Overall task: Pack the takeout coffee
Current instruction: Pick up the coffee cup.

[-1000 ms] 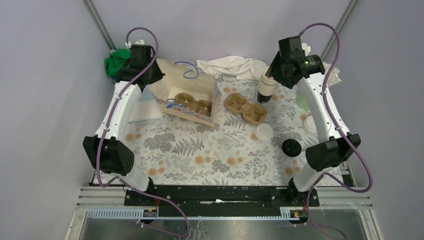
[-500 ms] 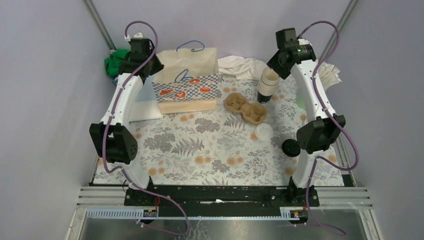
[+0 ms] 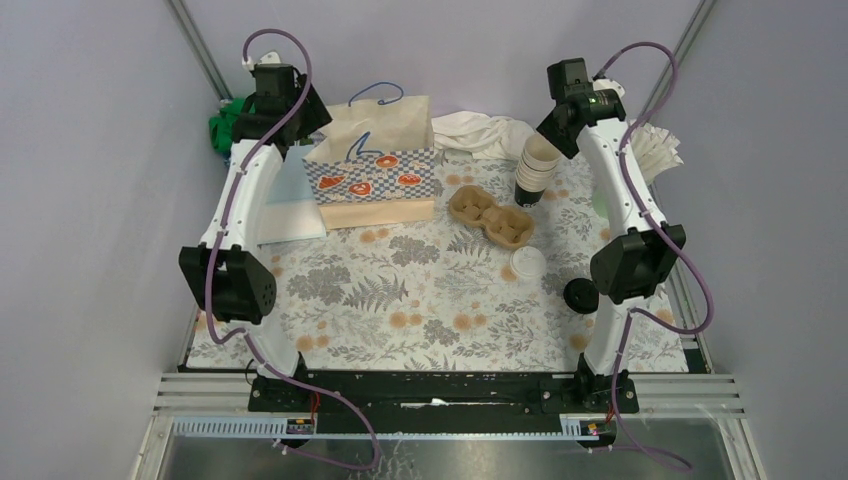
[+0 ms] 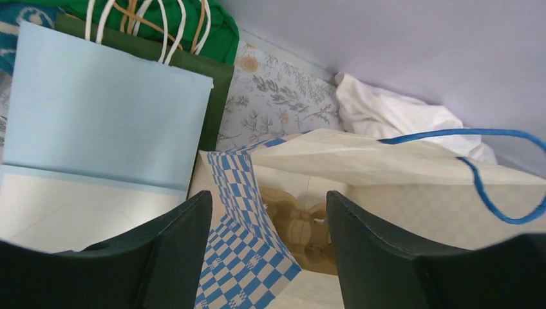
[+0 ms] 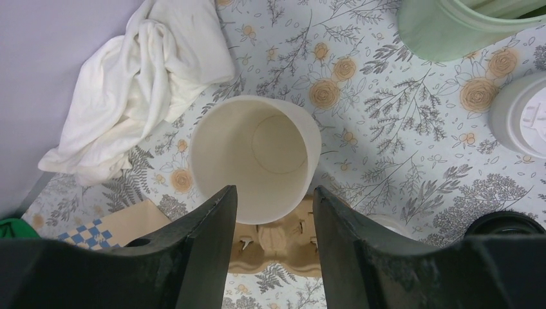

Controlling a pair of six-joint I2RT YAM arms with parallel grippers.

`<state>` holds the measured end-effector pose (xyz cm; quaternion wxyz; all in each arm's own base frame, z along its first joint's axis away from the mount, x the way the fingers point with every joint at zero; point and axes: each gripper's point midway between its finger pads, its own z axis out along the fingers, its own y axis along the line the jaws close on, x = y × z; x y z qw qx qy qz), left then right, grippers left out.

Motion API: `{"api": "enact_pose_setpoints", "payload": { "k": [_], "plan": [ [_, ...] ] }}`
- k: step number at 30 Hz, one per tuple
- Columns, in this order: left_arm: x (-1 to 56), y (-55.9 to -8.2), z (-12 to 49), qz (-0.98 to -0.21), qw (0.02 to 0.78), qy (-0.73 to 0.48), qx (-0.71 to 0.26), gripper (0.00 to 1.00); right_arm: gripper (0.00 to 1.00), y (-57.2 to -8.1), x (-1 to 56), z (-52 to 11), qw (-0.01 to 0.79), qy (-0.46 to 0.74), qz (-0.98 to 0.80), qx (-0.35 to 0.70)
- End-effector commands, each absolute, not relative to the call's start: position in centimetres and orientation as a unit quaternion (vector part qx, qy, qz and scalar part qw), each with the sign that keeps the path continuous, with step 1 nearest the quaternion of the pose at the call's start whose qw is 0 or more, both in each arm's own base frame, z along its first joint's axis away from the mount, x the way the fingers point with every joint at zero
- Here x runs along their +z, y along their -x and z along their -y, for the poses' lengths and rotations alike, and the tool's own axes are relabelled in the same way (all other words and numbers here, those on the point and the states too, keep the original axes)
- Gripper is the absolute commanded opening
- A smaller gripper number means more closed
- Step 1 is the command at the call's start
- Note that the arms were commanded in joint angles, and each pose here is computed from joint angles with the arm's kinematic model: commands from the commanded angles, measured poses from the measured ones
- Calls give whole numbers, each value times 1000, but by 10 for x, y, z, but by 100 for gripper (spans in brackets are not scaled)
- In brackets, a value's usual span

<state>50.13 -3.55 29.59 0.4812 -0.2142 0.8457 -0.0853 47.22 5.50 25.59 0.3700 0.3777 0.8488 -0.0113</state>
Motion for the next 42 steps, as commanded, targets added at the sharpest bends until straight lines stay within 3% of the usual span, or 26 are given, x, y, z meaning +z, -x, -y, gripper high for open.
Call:
{"api": "enact_pose_setpoints", "payload": {
  "k": [1,8,10,15,20,24,35,38,42],
  "plan": [
    [368,-491,19,-797,557,222,-74,72,54,-477,259,-39,388,-385,-836,-50],
    [424,-488,41,-757,621,168,-113,87,48,-482,246,-35,380,-378,-842,-58],
    [434,-489,62,-754,629,142,-127,92,46,-484,241,-40,372,-377,-847,-50],
    [458,-486,149,-736,642,53,-208,93,43,-484,235,-41,360,-379,-851,-52],
    [467,-479,237,-710,632,-33,-308,87,43,-481,229,-36,358,-379,-851,-69],
    [460,-474,296,-697,590,-57,-403,74,35,-485,227,-37,358,-379,-851,-63],
    [410,-496,353,-704,506,-27,-498,68,39,-481,223,-37,351,-375,-856,-67],
    [401,-495,374,-704,488,-27,-516,56,28,-482,225,-38,352,-374,-856,-61],
    [386,-486,406,-708,458,-32,-536,54,6,-481,228,-44,349,-378,-857,-42]
  ]
}}
